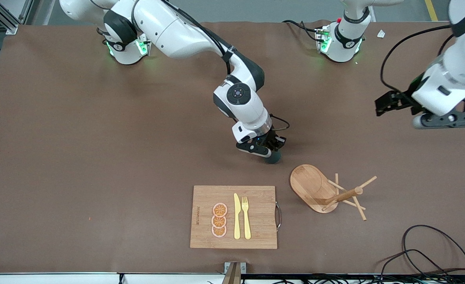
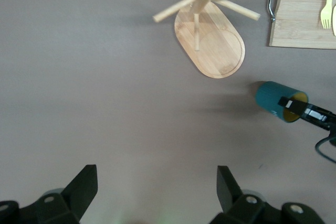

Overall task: Pass cup and hang on rack
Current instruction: 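Carry the teal mug toward the table middle while the left gripper approaches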

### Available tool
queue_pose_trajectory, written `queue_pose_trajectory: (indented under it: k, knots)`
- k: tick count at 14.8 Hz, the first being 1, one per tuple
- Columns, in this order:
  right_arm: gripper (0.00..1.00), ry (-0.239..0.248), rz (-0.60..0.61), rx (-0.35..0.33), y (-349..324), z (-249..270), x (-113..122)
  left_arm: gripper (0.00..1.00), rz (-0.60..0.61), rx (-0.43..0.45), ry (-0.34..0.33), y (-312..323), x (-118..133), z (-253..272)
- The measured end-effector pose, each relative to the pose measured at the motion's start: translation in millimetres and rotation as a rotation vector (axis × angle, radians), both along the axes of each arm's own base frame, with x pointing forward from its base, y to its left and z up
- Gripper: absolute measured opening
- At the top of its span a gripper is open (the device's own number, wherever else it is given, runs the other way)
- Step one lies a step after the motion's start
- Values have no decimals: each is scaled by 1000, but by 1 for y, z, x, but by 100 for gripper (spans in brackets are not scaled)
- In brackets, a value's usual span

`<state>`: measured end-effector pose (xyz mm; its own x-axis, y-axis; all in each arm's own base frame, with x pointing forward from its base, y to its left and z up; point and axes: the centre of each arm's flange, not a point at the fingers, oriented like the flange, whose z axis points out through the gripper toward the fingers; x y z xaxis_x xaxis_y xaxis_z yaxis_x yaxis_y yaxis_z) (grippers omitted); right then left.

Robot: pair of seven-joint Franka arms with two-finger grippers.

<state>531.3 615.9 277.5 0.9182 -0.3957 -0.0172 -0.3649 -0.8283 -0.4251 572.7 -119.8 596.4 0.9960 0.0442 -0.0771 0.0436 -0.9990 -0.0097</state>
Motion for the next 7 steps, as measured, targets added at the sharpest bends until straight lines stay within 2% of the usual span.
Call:
queue_pose_trajectory:
  k: [1, 4, 5, 7]
  knots:
    - [39, -4, -2, 1, -1, 3, 2, 100, 9, 3, 9, -11, 1, -6]
    - [68, 9, -17, -26, -15, 23, 18, 100, 26, 4, 10, -35, 5, -20]
    - [80, 12, -31, -34, -27, 36, 30, 100, 42, 3, 4, -40, 6, -22]
    - [97, 9, -46, -57, -69, 66, 66, 100, 86, 2, -8, -51, 8, -27]
